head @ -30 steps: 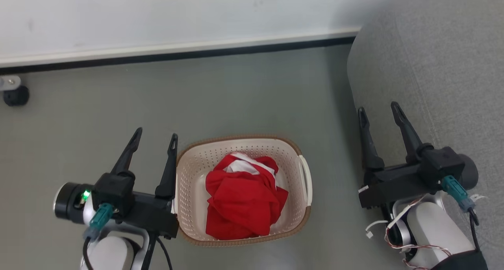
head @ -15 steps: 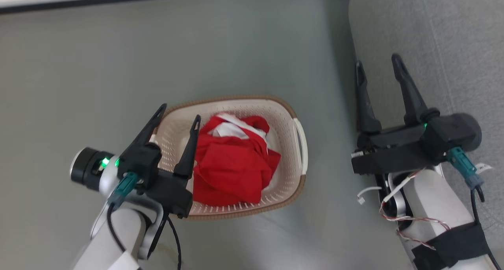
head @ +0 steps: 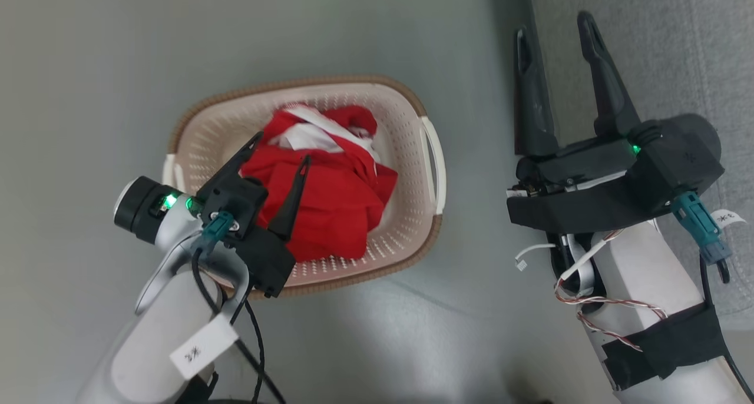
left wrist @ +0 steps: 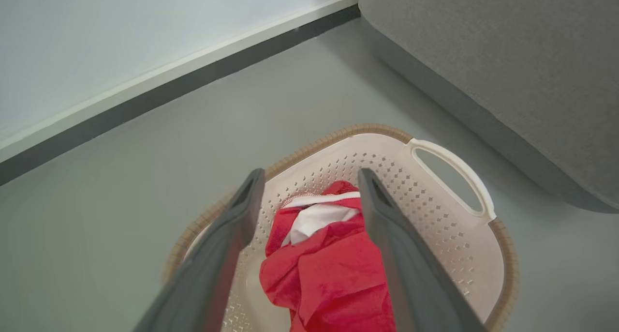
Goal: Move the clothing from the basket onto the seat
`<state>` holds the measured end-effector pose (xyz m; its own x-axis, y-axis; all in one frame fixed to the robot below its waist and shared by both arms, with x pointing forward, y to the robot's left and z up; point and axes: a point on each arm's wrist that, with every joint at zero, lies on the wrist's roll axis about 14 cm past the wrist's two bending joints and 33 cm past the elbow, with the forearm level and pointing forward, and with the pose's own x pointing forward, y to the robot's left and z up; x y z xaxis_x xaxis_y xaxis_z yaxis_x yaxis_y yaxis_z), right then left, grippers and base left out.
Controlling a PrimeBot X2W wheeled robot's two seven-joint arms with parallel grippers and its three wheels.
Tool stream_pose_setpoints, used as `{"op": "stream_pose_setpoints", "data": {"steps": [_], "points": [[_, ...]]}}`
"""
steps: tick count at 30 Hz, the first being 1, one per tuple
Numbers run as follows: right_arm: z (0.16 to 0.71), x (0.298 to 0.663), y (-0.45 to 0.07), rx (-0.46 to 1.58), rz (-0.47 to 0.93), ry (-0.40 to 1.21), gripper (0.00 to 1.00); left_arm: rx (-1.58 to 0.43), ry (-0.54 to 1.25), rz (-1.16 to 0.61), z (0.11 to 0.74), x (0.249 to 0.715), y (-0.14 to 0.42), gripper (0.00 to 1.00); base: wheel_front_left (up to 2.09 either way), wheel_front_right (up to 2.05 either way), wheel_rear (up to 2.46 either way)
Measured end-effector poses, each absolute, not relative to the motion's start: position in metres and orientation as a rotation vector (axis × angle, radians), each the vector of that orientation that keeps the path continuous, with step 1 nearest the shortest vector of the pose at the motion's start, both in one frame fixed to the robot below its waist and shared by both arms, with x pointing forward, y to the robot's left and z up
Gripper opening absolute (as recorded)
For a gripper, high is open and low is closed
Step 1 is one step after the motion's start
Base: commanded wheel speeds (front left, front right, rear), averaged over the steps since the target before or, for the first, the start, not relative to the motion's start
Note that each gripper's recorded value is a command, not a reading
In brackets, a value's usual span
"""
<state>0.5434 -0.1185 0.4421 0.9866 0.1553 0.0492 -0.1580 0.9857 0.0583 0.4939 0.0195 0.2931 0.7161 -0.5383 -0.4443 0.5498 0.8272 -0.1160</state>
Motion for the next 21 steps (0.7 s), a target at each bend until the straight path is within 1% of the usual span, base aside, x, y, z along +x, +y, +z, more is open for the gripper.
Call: {"op": "stream_pose_setpoints", "data": {"steps": [9, 21], "points": [[0.407, 0.548, -0.121, 0.046, 0.155, 0.006, 1.0, 0.015, 0.637, -0.67, 0.227, 0.483, 0.002, 1.0, 0.0, 0.0, 0.0], [0.38, 0.554, -0.122, 0.024, 0.165, 0.038, 1.0, 0.064, 0.797, -0.783, 0.157, 0.459, -0.018, 1.0, 0.0, 0.0, 0.0]]}}
